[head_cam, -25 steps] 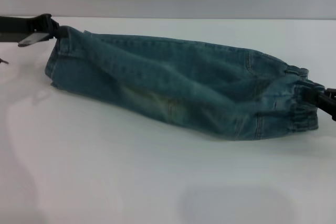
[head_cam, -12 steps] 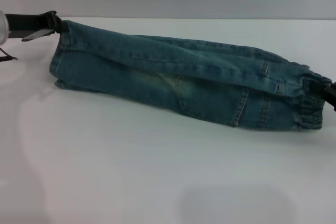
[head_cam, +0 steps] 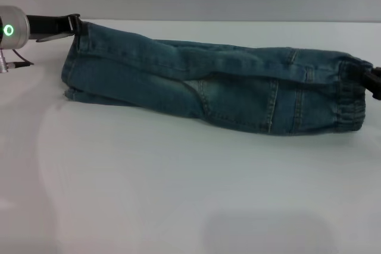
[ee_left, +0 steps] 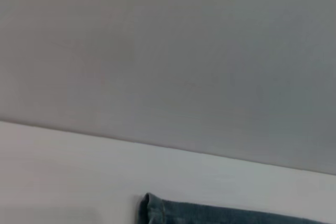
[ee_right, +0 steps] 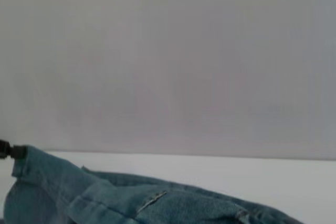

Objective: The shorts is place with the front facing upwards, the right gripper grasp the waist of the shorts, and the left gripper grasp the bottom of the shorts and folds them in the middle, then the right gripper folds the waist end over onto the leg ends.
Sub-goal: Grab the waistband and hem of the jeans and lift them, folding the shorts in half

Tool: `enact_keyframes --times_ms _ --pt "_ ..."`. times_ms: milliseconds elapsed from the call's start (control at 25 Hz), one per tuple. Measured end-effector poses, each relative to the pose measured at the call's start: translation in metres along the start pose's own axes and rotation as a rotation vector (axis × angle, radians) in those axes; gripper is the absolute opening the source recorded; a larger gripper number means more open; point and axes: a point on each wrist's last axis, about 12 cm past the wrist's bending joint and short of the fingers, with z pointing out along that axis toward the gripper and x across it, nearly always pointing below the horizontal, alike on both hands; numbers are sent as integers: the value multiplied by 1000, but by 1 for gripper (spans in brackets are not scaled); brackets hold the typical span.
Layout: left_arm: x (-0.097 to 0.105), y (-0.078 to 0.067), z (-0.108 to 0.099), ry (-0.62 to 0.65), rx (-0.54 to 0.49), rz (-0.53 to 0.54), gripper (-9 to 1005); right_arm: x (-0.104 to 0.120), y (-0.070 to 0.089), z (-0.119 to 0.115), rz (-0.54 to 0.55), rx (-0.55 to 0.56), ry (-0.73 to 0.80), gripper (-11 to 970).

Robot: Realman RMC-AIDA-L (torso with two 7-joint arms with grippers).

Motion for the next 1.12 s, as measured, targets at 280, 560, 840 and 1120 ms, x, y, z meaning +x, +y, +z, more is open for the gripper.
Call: enact_keyframes --times_ms 280,560,840,1120 --pt "-2 -6 6 -21 -21 45 122 -5 -1 22 33 67 -4 8" --pt "-1 -8 10 -28 -41 69 127 -10 0 41 47 103 3 8" --pt "3 -7 12 -27 -53 73 132 -10 0 50 78 133 4 7" --pt "7 -5 14 -22 -73 88 137 -16 -4 51 100 167 -31 7"
